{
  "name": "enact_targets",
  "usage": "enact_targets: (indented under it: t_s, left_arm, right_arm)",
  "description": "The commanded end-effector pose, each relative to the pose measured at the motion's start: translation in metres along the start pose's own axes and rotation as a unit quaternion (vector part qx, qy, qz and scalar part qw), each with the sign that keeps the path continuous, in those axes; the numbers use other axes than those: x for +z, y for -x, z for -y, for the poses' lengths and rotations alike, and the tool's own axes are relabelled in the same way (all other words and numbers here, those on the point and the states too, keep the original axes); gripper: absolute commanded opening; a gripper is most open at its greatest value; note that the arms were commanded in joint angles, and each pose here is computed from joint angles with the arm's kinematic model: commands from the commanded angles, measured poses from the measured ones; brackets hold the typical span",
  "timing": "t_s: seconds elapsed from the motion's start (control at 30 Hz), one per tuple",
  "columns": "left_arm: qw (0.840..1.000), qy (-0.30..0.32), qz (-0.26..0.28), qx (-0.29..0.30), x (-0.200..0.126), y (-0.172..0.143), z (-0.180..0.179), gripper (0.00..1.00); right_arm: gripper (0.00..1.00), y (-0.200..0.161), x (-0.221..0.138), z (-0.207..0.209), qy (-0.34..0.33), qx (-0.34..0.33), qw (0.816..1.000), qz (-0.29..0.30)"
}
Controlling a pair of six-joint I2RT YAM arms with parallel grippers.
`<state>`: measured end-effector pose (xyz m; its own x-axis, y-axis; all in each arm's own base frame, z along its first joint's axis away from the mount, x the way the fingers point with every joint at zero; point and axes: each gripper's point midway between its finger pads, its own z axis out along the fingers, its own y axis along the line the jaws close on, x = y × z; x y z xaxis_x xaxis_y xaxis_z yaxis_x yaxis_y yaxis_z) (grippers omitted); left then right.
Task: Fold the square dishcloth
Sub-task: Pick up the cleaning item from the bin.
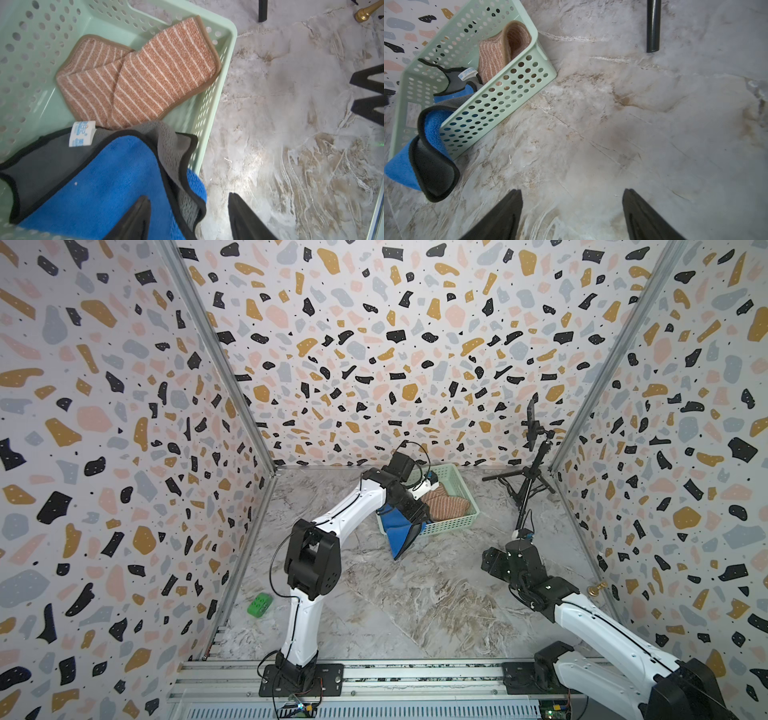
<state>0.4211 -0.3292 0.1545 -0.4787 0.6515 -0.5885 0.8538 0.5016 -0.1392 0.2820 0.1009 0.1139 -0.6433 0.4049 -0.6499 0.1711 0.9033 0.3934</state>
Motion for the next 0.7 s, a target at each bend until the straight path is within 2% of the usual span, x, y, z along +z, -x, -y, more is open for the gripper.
enact_targets:
  t_s: [0.0, 0.3, 0.37, 0.47, 0.67]
  left_arm:
    - [1.0, -0.022, -0.016, -0.011, 0.012, 0.001, 0.004, 0.54]
    - [0.999, -0.001, -0.048, -0.011, 0.043, -0.012, -0.016, 0.43]
    - [0.999, -0.002, -0.047, -0.012, 0.046, -0.011, -0.018, 0.31]
    - [0.999, 0.002, -0.042, -0.008, 0.043, -0.005, -0.019, 0.0]
    - [1.0, 0.001, 0.0, 0.029, -0.006, 0.02, 0.0, 0.0]
  right_arm:
    - [0.8, 0.005, 0.0, -0.006, 0.004, -0.006, 1.0, 0.013]
    - [0.78, 0.002, 0.0, -0.017, 0.025, -0.015, 0.999, 0.012]
    - [0.76, 0.002, -0.001, -0.019, 0.029, -0.018, 0.999, 0.013]
    - [0.72, 0.002, -0.002, -0.023, 0.038, -0.022, 0.999, 0.015]
    - [0.68, 0.001, -0.003, -0.03, 0.053, -0.033, 0.998, 0.018]
